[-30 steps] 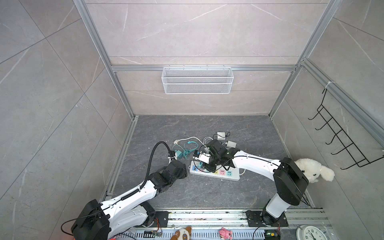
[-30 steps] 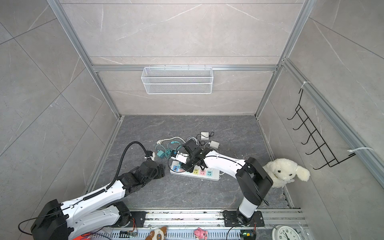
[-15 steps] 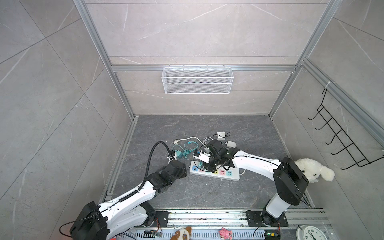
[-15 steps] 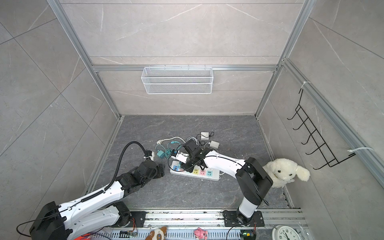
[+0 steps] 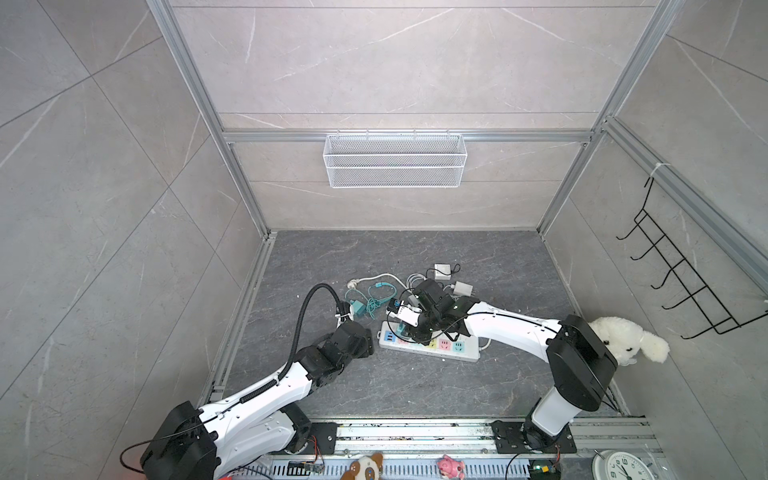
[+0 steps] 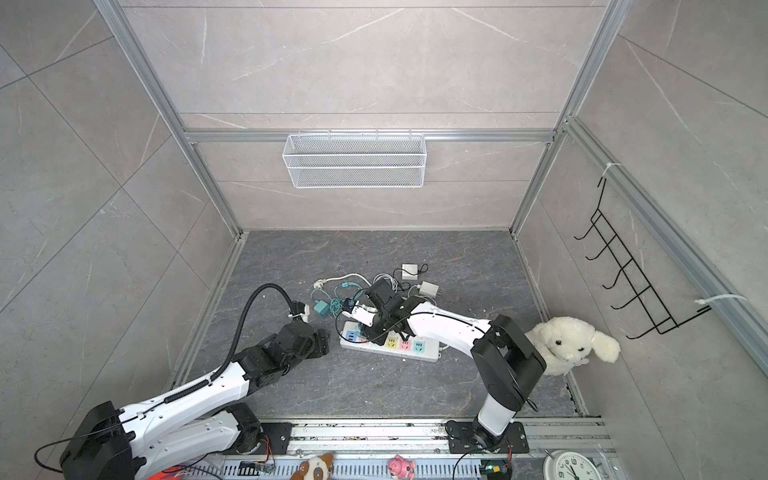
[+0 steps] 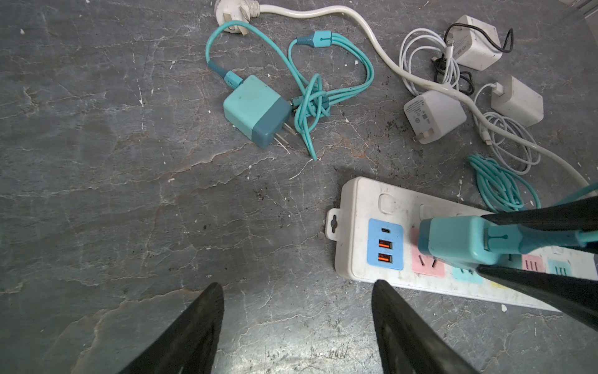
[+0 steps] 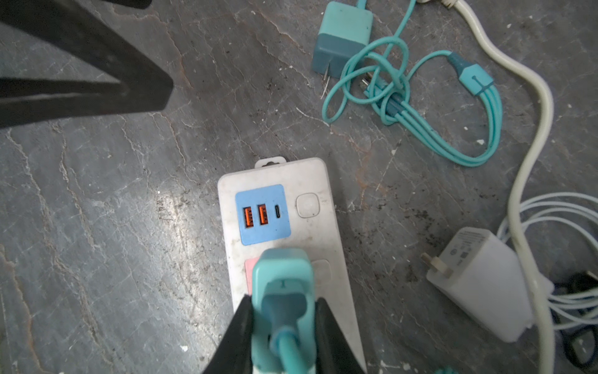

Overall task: Insert the plug
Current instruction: 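Press the teal charger's prongs down into the pink socket with the right gripper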

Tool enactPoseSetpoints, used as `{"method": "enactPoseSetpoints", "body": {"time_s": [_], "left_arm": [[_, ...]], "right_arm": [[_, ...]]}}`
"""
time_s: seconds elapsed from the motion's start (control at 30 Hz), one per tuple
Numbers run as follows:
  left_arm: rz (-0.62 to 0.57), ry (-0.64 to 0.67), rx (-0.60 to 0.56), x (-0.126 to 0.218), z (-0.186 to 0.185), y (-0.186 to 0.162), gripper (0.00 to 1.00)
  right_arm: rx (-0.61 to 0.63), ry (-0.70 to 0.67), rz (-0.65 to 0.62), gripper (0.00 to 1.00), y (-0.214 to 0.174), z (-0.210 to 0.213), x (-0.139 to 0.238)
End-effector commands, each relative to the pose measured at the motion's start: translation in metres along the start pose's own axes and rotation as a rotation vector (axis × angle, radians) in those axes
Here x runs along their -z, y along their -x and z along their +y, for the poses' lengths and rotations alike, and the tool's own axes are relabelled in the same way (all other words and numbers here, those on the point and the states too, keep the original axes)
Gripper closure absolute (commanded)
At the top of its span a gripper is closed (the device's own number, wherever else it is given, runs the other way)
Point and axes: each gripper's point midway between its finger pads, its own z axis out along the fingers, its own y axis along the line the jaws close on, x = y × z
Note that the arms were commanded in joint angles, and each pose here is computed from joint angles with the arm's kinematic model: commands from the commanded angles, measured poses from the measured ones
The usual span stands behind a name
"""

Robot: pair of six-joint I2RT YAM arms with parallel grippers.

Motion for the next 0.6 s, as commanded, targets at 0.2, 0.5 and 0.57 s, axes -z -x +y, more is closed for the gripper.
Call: {"method": "enactPoseSetpoints", "body": {"time_s": [0.2,0.5,0.57], "left_arm": [[0.047,-0.019,0.023,-0.002,0.003,-0.015,0.25],[0.082,-0.03,0.029,-0.01,-0.002,-0.022,0.25],[0.09,-0.033,0.03,-0.012,-0.003,-0.024,0.25]], "right_arm": [[-0.009,0.108,0.102,0.91,-0.019,0.035,-0.023],[-0.019,0.066,0.143,0.93,-0.03,0.031,-0.022],[-0.034,0.052,0.148,0.93,-0.033,0.03,-0.019]]}}
